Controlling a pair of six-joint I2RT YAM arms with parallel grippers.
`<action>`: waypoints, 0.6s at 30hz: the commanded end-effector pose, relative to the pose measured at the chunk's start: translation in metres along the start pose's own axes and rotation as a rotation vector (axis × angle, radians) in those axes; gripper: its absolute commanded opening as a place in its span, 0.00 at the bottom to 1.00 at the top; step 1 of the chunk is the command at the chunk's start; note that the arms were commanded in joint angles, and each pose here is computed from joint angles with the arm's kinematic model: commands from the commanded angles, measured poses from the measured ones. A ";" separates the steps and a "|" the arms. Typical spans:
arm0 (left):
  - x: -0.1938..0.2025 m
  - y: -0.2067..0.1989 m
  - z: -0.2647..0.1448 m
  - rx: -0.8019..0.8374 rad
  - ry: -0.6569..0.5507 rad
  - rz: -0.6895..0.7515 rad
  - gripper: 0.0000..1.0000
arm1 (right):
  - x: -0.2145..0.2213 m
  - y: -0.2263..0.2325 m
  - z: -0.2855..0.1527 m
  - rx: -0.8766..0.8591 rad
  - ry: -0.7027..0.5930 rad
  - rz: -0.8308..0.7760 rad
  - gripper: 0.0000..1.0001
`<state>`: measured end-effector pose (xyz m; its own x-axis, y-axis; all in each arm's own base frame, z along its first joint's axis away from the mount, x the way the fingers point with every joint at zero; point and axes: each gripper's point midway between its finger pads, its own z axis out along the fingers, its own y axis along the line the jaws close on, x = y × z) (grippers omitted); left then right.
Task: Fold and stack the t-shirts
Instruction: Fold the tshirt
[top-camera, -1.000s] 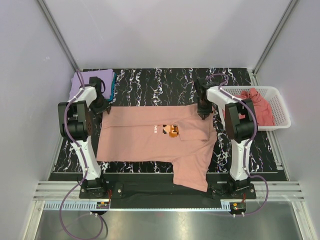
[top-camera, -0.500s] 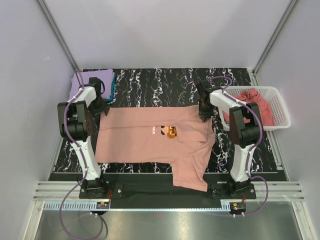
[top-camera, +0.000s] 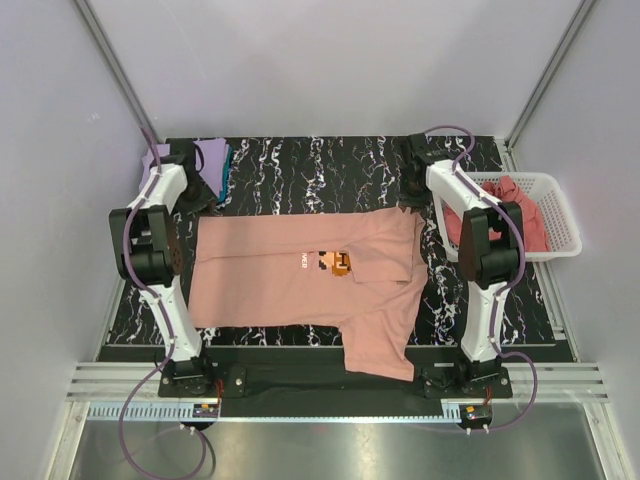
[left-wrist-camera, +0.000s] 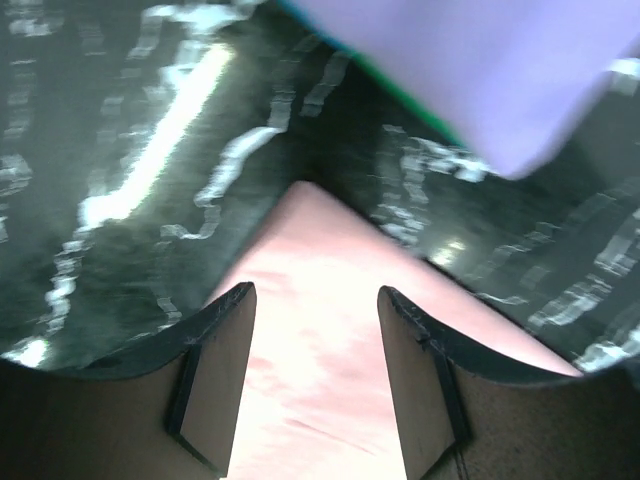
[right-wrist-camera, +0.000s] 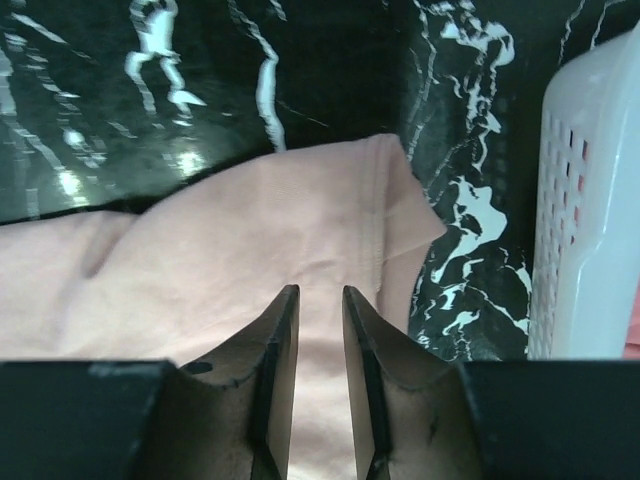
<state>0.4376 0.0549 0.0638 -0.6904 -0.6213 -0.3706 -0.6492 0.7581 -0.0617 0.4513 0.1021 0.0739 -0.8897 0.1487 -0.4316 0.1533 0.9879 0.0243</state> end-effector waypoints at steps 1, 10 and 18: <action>-0.003 -0.029 -0.012 0.161 -0.026 0.001 0.57 | 0.013 -0.014 0.010 0.065 0.067 0.019 0.31; 0.023 -0.046 0.015 0.255 0.062 -0.023 0.57 | 0.031 -0.030 0.013 0.112 0.088 0.058 0.35; 0.029 -0.039 0.029 0.210 0.084 -0.025 0.57 | 0.039 -0.025 0.021 0.084 0.109 0.064 0.35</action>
<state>0.4439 0.0126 0.0287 -0.7165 -0.6399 -0.2777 -0.5937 0.7684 -0.2388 0.4185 0.0826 0.0338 -0.9313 0.1973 -0.3062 0.2211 0.9742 -0.0449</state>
